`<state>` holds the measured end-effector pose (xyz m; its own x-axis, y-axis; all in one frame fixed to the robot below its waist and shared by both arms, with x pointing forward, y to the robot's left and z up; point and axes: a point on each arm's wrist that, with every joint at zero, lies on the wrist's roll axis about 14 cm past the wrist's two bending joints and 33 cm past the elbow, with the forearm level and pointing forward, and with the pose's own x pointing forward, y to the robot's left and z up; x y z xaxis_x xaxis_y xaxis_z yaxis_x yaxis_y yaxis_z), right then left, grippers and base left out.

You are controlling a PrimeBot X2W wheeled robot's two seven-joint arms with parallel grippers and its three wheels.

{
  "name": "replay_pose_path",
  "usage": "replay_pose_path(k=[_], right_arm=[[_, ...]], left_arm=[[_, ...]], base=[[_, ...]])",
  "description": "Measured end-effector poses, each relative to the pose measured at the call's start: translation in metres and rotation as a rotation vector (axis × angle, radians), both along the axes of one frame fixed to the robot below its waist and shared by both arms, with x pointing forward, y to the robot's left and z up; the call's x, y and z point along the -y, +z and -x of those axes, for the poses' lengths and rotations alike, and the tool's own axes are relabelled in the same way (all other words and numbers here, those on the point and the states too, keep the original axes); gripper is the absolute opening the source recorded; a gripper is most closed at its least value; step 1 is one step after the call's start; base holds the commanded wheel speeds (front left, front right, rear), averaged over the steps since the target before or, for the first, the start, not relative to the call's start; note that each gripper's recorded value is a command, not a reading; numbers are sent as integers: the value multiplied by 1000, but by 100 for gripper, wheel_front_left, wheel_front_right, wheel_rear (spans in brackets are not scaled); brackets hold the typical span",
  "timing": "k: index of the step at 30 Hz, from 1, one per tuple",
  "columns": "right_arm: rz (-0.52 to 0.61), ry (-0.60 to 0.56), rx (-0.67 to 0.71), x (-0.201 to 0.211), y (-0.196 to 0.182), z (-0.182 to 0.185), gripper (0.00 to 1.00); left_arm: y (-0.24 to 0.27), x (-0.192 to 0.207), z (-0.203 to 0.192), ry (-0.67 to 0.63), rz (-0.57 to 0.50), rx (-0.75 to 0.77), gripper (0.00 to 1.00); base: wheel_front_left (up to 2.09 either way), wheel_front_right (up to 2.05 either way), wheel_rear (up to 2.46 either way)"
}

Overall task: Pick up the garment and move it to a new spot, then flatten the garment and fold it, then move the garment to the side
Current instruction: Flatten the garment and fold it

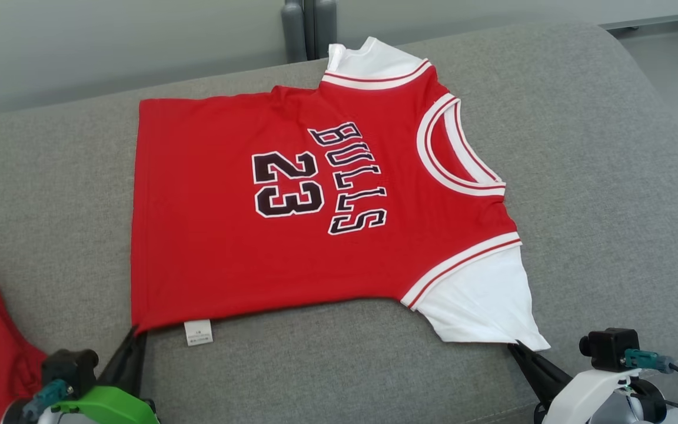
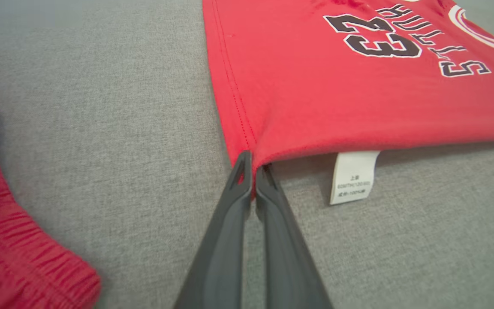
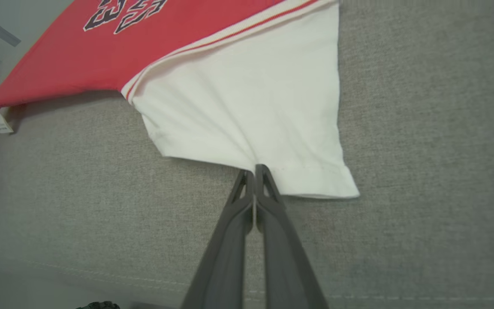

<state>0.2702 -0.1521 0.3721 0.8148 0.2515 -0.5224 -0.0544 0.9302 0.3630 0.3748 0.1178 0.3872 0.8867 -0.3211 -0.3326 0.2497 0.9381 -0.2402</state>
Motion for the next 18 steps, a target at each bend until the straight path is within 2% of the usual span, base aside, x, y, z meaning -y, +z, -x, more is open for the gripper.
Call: replay_pose_path(k=[8,17,18], right_arm=[[92,82,16,-2,-2,-4,0],[114,84,-10,-3,-13,-5,0],[123,93,-7,-4,-14,-6,0]], left_arm=[[-11,12,23,-42,-8,-41,0],[-12,11,25,-27,8,-45,0],[-14,13,27,-28,14,-53,3]], base=[[0,0,0],[0,0,0],[0,0,0]])
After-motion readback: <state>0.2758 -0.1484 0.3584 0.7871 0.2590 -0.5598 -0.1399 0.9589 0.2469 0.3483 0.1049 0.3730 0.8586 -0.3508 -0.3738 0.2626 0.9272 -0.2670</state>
